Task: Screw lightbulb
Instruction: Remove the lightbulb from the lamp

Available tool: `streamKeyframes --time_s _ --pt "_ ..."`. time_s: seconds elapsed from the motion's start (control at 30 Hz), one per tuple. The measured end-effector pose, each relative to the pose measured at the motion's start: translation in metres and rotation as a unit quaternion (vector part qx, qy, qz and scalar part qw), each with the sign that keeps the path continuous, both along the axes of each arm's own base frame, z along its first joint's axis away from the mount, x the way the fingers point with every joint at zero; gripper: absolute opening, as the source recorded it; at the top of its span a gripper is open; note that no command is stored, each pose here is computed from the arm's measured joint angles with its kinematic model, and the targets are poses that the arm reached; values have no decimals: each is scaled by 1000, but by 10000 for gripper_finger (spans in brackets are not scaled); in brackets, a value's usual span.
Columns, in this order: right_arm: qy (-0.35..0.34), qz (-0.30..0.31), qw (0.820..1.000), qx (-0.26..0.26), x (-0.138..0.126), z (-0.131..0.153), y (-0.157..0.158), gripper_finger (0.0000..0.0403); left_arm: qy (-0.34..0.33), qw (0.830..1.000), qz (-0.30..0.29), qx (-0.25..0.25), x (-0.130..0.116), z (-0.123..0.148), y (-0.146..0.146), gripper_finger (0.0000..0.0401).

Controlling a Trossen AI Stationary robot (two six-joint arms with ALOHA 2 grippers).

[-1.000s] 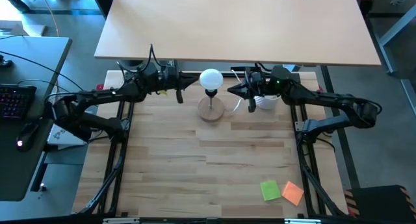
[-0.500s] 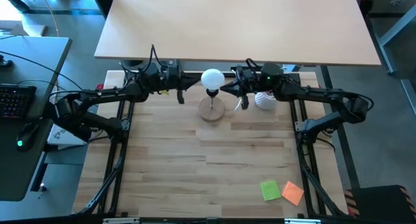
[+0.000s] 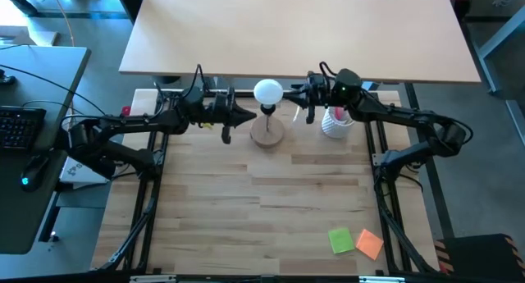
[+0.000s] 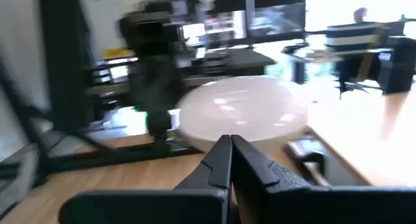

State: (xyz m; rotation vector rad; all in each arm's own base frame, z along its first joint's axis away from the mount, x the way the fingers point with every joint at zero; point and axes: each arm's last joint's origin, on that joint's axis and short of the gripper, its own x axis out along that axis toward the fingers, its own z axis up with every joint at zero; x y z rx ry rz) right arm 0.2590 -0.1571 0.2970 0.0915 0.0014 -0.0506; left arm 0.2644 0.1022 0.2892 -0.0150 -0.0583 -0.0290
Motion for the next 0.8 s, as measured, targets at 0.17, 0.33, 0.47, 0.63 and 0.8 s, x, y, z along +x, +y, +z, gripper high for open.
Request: streamKeyframes --time_s 0.17,0.33,0.47,0.63,0.8 --pt "1 -88 996 4 -6 1 -9 0 19 1000 24 2 -6 4 -5 0" --pt "-2 -67 998 -10 -9 7 -4 0 38 985 167 19 -22 8 13 0" --pt "0 -9 1000 -22 -5 6 3 0 10 980 197 4 -33 11 39 0" --pt "0 7 999 -33 -2 6 9 0 -10 983 178 -38 -36 1 67 0" --pt "0 9 999 -34 -1 6 10 0 -12 990 130 -52 -12 0 85 0"
